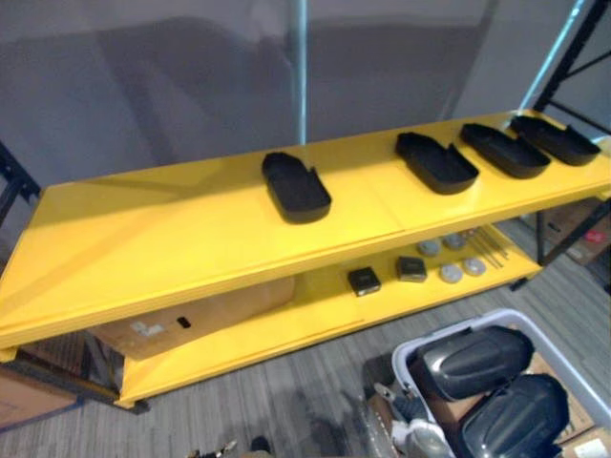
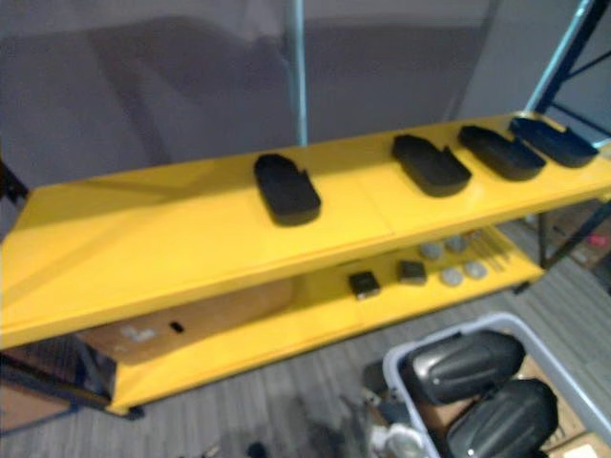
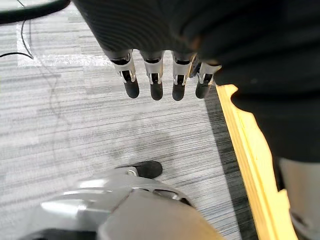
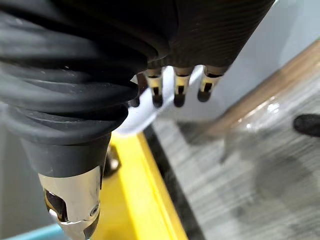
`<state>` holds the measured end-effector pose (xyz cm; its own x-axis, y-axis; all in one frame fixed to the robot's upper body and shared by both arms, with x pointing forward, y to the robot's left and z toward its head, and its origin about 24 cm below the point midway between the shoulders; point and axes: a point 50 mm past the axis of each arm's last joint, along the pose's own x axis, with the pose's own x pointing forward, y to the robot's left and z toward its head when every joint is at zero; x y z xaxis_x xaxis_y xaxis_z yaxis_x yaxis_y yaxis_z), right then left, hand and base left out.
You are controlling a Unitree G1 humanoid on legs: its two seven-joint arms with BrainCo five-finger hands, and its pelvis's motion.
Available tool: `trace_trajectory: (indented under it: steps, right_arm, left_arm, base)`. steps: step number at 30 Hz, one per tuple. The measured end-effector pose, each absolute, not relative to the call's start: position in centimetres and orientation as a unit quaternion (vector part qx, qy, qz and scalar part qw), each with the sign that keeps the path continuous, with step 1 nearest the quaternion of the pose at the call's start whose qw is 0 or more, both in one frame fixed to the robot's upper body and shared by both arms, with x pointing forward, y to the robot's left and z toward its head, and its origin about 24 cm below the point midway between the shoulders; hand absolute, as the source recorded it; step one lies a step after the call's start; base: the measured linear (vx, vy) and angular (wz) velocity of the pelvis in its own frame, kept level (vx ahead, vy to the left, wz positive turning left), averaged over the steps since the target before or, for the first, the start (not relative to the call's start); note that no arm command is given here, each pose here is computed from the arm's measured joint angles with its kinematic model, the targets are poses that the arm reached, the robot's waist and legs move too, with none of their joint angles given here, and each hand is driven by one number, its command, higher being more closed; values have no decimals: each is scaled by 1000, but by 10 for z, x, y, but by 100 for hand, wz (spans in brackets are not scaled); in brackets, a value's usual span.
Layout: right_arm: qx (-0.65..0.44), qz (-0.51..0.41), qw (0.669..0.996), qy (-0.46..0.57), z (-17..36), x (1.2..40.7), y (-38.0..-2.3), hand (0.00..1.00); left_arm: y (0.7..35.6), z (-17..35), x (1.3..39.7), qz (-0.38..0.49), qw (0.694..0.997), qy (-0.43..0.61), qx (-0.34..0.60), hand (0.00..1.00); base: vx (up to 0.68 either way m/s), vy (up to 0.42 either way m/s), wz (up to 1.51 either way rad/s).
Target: Walk over and take plastic housings, then place them on the shelf
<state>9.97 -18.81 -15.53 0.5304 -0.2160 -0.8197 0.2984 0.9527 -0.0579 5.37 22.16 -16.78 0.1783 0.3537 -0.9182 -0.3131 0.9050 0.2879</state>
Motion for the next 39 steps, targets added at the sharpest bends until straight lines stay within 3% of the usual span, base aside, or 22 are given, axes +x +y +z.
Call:
trace_trajectory:
  steps: [5, 11, 16, 19, 23, 28, 34, 39]
  right_arm:
    - [62, -94, 888, 446, -153, 101, -191, 0]
    - [50, 142, 934, 324, -121, 159, -152, 0]
    - [32, 306, 919, 246, -89, 189, -112, 0]
    - [39, 336, 918, 208, -72, 199, -104, 0]
    - [34, 296, 944, 143, -45, 220, -111, 0]
    - [41, 71, 996, 26, 5, 251, -171, 0]
    - [22, -110, 993, -26, 26, 234, -246, 0]
    - [23, -157, 986, -43, 32, 215, -272, 0]
  left_arm:
    - [225, -167, 56, 243, 767, 594, -18, 0]
    - [220, -166, 63, 234, 779, 581, -23, 0]
    - [221, -164, 68, 230, 787, 573, -17, 0]
    - [223, -164, 69, 231, 788, 571, -15, 0]
    - [224, -164, 68, 223, 789, 572, 1, 0]
    - [224, -163, 68, 184, 798, 572, 31, 0]
    - [223, -161, 80, 141, 818, 556, 47, 0]
    - [212, -156, 107, 105, 845, 521, 55, 0]
  base:
    - [63, 8, 14]
    - [0, 0, 0]
    - [-45, 5, -1]
    - [-26, 5, 2]
    - [8, 3, -4]
    - [36, 8, -33]
    - [40, 15, -76]
    - [-48, 15, -78]
